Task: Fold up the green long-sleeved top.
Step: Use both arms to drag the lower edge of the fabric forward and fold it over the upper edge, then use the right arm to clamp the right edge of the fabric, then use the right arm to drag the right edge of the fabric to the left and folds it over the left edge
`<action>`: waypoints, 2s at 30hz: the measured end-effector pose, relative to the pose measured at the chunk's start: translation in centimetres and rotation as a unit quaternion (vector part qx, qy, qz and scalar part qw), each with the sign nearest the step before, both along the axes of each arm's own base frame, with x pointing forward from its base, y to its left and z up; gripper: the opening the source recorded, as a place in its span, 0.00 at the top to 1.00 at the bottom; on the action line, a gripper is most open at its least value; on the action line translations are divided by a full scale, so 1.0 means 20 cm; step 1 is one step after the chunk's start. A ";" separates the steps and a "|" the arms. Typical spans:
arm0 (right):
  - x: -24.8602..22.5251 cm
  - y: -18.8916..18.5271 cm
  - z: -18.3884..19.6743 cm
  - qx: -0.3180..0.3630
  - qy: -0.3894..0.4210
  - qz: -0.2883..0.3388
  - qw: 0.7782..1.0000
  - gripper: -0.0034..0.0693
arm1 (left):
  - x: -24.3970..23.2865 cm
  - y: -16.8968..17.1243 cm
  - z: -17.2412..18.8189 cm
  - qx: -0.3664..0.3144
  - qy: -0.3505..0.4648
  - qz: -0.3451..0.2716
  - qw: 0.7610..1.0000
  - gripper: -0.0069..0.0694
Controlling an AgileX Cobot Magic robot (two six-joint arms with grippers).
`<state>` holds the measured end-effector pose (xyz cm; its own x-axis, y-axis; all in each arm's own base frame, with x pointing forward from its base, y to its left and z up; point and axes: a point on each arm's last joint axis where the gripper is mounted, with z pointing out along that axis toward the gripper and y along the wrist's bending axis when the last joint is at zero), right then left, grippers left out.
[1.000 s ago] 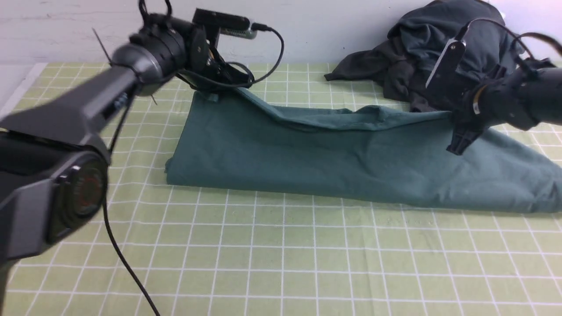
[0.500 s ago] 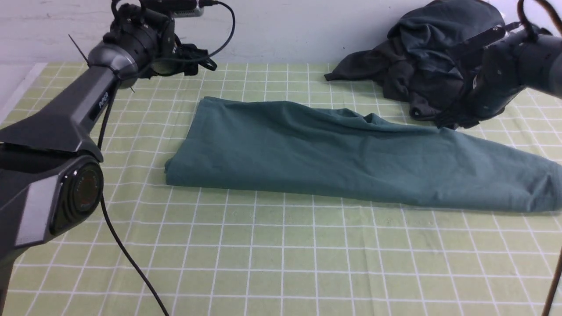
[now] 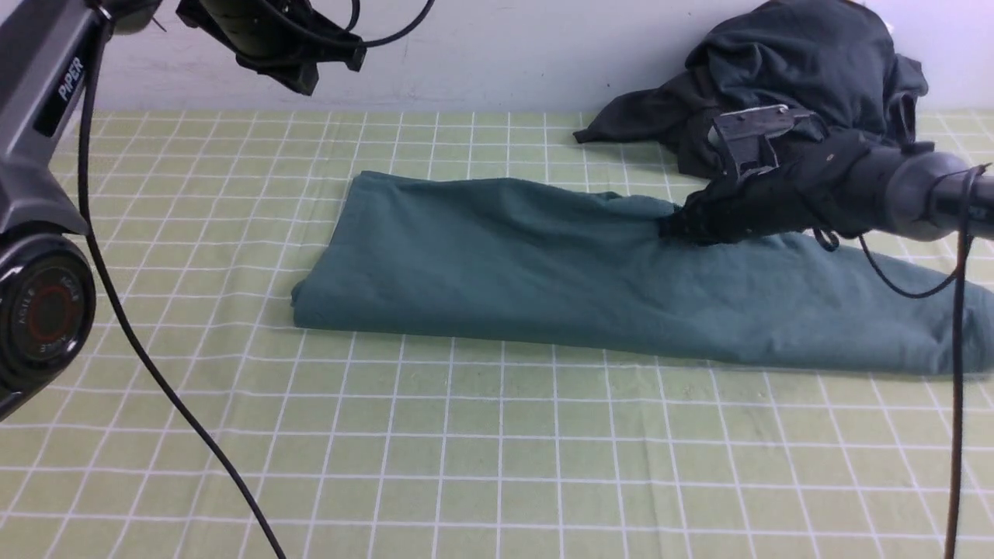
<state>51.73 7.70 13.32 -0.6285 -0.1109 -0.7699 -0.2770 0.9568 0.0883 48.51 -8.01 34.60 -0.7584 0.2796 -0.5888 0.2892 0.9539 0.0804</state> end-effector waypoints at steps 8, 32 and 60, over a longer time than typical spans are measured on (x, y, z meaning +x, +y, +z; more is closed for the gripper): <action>-0.03 -0.28 0.47 0.013 -0.081 -0.051 0.995 0.68 | -0.33 0.06 0.22 0.021 0.011 0.001 1.000 0.91; -0.53 -0.98 0.20 -0.017 0.327 -0.287 0.900 0.36 | -1.68 0.27 -0.09 -0.034 -0.044 0.031 0.998 0.91; -0.44 -0.83 1.30 -0.080 0.084 -0.226 0.967 0.93 | -1.57 0.27 -0.16 -0.008 -0.022 0.033 0.999 0.91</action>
